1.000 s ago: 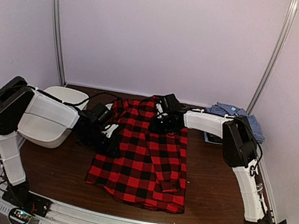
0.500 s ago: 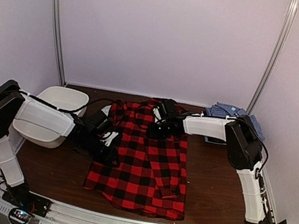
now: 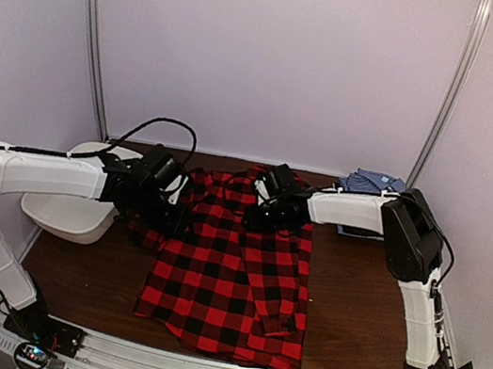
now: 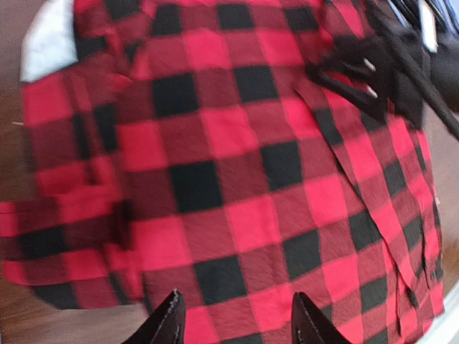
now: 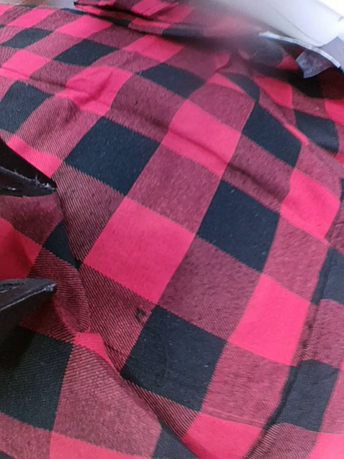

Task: Fold and stack the long sleeve shirts
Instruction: Move the 1/3-folded shirt to the center of the board, then pick up the sleeve from the center of the board.

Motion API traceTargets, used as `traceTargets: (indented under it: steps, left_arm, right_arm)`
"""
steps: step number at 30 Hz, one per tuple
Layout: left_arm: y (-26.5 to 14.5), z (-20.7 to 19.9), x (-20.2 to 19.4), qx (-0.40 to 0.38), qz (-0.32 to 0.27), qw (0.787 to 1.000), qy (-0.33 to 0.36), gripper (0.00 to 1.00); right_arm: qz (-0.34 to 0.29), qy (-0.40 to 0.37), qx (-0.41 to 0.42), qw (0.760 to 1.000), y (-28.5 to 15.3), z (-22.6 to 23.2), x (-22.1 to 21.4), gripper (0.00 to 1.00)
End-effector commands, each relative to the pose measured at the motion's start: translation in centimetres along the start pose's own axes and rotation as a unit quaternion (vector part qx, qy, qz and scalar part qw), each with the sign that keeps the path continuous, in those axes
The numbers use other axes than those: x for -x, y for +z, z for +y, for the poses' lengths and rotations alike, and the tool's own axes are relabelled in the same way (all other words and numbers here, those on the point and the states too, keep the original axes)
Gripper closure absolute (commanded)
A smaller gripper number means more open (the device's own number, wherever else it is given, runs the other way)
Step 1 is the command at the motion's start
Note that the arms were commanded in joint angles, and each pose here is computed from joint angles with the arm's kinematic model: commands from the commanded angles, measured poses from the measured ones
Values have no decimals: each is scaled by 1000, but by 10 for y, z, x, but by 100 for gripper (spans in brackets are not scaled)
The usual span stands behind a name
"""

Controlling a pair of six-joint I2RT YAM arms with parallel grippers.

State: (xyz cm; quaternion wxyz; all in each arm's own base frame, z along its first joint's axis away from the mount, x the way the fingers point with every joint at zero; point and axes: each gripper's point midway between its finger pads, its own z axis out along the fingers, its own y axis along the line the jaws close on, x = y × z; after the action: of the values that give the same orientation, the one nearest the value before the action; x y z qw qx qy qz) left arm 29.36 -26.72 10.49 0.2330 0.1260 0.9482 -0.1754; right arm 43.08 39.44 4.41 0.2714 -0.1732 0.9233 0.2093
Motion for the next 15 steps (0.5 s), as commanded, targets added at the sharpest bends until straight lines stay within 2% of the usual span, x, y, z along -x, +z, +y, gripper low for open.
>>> traceTargets:
  steps: [1,8,15]
  left_arm:
    - [-22,57,22,95,-28,994,-38,47]
    - [-10,101,34,160,-11,986,-36,46]
    - [5,132,47,184,-8,981,-53,46]
  right_arm:
    - [-63,-4,28,998,-44,26,48,58]
    - [-79,-7,36,996,-64,33,60,57]
    - [-82,-5,40,996,-73,34,57,57]
